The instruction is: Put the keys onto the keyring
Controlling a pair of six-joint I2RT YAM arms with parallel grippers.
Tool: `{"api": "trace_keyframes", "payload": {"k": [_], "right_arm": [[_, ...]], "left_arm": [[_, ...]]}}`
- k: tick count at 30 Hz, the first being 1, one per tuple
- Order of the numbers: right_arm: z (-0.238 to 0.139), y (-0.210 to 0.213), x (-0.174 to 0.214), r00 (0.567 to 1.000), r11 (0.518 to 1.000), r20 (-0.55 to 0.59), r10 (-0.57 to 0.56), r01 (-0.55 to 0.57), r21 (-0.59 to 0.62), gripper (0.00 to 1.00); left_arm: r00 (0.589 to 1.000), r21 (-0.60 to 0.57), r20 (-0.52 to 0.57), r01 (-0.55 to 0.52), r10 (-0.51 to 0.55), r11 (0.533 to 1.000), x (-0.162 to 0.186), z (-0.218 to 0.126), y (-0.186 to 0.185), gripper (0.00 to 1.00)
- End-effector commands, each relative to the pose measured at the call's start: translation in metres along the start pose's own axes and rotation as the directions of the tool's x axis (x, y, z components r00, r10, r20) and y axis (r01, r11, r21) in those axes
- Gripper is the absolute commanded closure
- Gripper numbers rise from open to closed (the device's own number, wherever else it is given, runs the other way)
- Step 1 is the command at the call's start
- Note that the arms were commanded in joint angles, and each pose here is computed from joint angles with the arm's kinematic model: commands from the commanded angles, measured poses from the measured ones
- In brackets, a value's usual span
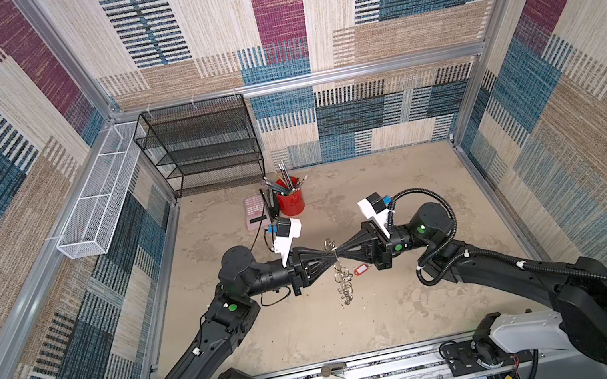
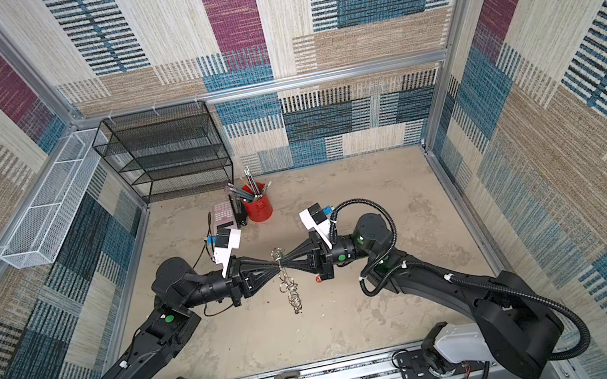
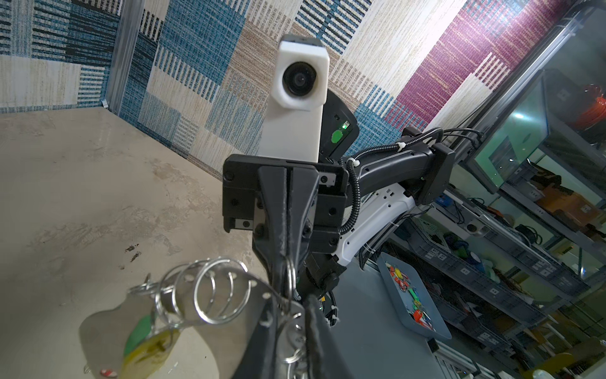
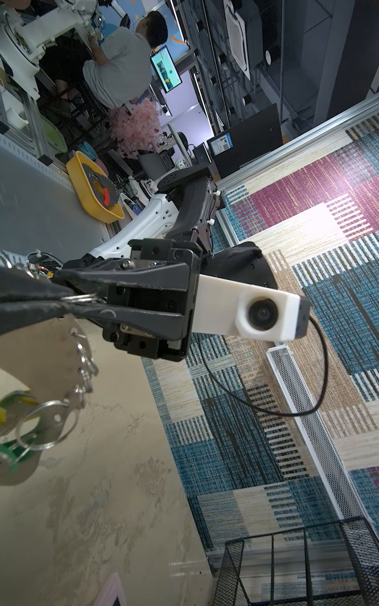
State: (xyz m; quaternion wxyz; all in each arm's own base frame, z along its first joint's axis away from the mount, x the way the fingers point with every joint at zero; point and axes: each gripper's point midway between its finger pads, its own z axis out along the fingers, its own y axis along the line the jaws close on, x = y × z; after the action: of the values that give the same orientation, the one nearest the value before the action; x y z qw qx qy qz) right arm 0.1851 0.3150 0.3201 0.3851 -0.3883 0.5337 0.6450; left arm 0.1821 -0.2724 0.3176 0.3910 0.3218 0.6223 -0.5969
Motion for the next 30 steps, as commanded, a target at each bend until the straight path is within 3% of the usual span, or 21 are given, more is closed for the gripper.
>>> {"api": "trace_keyframes", "payload": {"k": [1,10,15,18,21,30], "right_arm": [[0.000,0.003,-0.005,1.000,1.000,0.013,-0.025,0.025,-0.009,1.00],[0.000,0.001,-0.002,1.000,1.000,0.006,-0.019,0.019,-0.005,1.00],[0.000,-0.002,-0.001,1.000,1.000,-0.005,-0.027,0.027,0.015,1.00],[-0.006,-0.007,-0.004,1.000,0.999,-0.009,-0.026,0.026,0.030,0.74],[-0.021,-0.015,-0.011,1.000,0.999,-0.001,-0.025,0.025,0.042,0.63],[-0.025,-0.025,-0.020,0.996,0.996,-0.062,-0.061,0.065,0.057,0.49]], "left_arm": [[0.999,-0.012,0.014,-0.043,0.043,0.999,-0.007,0.001,0.000,0.85],[0.999,-0.030,0.014,-0.033,0.034,0.999,-0.008,0.002,0.005,1.00],[0.999,-0.077,-0.026,-0.036,0.034,0.996,-0.003,0.001,0.011,1.00],[0.993,-0.121,-0.098,-0.071,0.060,0.990,0.004,-0.002,0.014,1.00],[0.983,-0.133,-0.166,-0.106,0.084,0.985,0.007,-0.005,0.011,1.00],[0.926,-0.107,-0.368,-0.137,0.089,0.985,0.014,-0.012,-0.001,1.00]]}}
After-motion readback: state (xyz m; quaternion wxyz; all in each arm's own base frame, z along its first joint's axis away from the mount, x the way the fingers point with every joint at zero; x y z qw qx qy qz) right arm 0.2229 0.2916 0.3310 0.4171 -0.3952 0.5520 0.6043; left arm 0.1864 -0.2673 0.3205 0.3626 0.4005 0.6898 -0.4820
